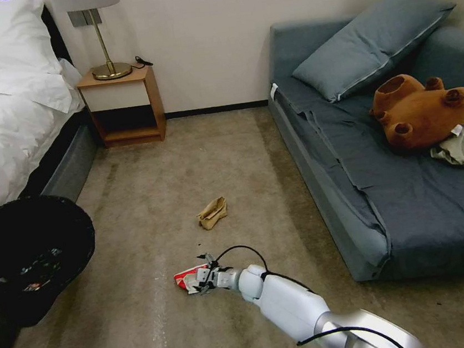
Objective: Pick up the trash bin, then pick up the garbage on the floor and place it into the trash bin.
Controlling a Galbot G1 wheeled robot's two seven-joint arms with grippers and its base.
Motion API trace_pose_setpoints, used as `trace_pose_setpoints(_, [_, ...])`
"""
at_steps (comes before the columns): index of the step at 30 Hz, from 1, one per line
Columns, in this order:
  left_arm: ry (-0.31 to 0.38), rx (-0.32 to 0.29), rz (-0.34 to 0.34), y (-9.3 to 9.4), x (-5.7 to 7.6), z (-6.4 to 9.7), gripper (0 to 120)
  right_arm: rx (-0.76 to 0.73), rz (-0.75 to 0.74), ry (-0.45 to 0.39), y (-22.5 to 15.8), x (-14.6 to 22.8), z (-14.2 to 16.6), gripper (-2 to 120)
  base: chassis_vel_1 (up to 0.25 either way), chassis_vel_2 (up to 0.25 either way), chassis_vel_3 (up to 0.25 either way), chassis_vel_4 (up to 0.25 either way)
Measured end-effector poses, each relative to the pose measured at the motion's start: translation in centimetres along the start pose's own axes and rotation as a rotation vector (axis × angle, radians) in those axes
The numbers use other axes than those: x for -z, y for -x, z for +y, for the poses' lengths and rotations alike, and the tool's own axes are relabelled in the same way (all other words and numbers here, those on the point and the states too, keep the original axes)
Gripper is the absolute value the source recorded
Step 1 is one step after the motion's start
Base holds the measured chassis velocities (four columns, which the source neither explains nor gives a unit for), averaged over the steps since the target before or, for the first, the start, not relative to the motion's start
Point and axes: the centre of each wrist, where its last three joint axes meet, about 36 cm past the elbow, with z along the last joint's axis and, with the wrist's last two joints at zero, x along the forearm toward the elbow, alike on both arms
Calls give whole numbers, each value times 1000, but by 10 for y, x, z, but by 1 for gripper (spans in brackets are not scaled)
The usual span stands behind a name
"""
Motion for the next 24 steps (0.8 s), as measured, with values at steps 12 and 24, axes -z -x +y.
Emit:
trace_pose_setpoints(12, [-30, 11, 25, -11, -15, 6, 4, 43, 19, -23, 0, -6, 4, 100, 0, 0, 0, 0])
trace_pose_setpoints(24, [-44, 15, 20, -17, -19, 4, 4, 62, -14, -15, 1, -5, 6, 91, 0, 0, 0, 0])
